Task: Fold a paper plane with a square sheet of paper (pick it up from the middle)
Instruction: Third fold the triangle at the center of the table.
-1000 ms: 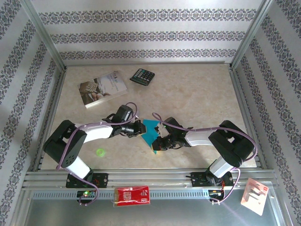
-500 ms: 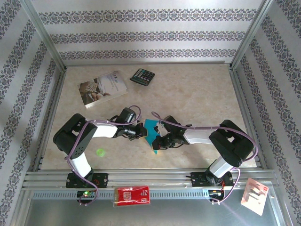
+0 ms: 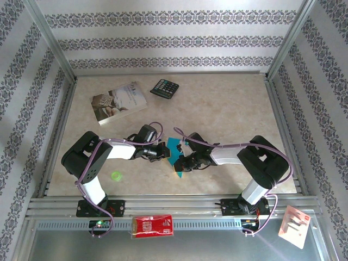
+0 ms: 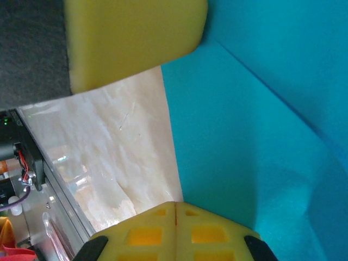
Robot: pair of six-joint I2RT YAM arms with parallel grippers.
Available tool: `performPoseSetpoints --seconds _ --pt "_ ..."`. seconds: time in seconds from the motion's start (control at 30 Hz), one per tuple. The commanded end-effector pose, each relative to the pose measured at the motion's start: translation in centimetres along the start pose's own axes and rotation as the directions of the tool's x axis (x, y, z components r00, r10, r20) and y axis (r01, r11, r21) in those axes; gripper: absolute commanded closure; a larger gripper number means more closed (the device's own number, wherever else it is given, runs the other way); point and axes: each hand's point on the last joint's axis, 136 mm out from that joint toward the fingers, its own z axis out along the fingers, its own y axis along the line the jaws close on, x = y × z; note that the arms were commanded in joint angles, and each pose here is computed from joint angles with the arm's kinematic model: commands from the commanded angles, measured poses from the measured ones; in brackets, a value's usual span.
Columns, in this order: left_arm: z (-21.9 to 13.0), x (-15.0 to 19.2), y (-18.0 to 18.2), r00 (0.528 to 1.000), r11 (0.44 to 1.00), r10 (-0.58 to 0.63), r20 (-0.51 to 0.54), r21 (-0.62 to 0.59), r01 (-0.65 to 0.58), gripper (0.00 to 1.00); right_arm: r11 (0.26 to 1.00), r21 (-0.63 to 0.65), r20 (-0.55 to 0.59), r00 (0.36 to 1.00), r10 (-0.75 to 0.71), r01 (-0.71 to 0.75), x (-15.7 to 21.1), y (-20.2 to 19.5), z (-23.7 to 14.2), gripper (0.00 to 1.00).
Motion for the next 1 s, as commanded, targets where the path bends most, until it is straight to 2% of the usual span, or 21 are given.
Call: performPoseSetpoints --seconds 0.0,0.23,0.67,0.87,0.97 --pt "0.3 1.9 5.6 0.998 0.979 -0.059 -0.026 -0.195 0.053 1.0 0.987 0.112 -0.101 0.987 0.129 -0.117 5.1 -3.9 0.3 1.0" --pt "0.0 2.1 6.7 0.998 0.968 -0.057 -0.027 -0.245 0.049 1.0 0.981 0.15 -0.13 0.981 0.142 -0.122 7.9 -4.4 0.3 1.0" --pt "-0.4 2.1 7.7 0.998 0.954 -0.064 -0.028 -0.294 0.053 1.0 0.979 0.176 -0.158 0.978 0.135 -0.107 10.2 -4.3 -0.4 1.0" --pt "-0.5 1.9 7.3 0.998 0.956 -0.06 -0.025 -0.288 0.051 1.0 0.98 0.172 -0.143 0.982 0.121 -0.096 10.0 -3.7 -1.3 1.0" --pt "-0.5 1.7 6.0 0.998 0.969 -0.059 -0.02 -0.242 0.052 1.0 0.99 0.109 -0.079 0.992 0.095 -0.086 7.5 -2.0 -2.4 1.0"
